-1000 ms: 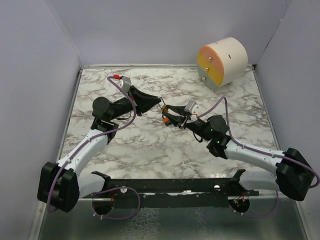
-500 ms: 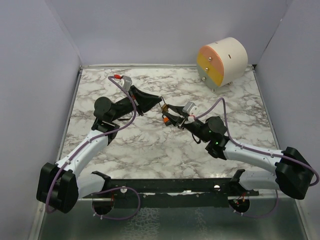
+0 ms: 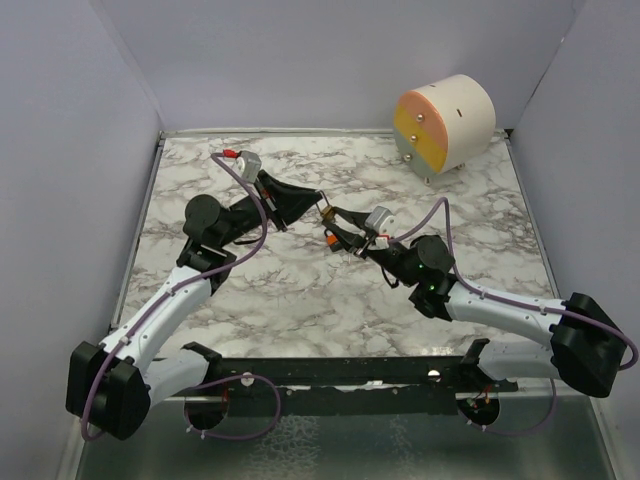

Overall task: Lock with the key
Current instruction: Lock the lock.

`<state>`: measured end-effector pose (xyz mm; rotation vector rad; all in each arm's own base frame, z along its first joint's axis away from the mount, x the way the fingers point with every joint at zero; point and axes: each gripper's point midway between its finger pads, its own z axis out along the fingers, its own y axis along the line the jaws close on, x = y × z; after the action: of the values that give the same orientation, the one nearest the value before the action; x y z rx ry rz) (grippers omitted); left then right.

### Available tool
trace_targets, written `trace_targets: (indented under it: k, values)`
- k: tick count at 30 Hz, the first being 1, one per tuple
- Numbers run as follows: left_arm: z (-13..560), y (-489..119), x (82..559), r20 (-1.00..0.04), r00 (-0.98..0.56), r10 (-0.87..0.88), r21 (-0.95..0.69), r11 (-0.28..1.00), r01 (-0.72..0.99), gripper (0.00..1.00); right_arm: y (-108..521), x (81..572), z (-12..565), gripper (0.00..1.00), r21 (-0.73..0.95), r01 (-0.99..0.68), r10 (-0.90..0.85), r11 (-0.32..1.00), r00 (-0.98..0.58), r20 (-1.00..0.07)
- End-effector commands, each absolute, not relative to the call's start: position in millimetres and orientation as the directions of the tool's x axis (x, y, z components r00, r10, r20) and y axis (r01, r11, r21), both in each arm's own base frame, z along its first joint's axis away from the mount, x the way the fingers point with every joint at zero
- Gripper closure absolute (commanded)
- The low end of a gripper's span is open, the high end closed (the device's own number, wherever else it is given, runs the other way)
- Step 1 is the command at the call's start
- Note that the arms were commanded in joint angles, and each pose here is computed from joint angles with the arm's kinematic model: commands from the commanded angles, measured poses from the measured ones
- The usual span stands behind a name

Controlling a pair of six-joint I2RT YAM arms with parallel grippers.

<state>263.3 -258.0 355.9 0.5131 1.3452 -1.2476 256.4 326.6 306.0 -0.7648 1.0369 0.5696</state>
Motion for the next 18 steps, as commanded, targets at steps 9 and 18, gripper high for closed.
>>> trace_targets:
  k: [9,18]
  values:
    - [387,-257,244,-0.901,-0.202,-0.383,-0.332,0.312,0.890,0.84,322,253,334,0.99,-0.320,-0.696,0.092,0.643,0.485,-0.870]
    - [375,-257,246,-0.901,-0.223,-0.372,-0.351,0.322,0.879,0.54,321,253,334,0.99,-0.319,-0.697,0.091,0.642,0.482,-0.871]
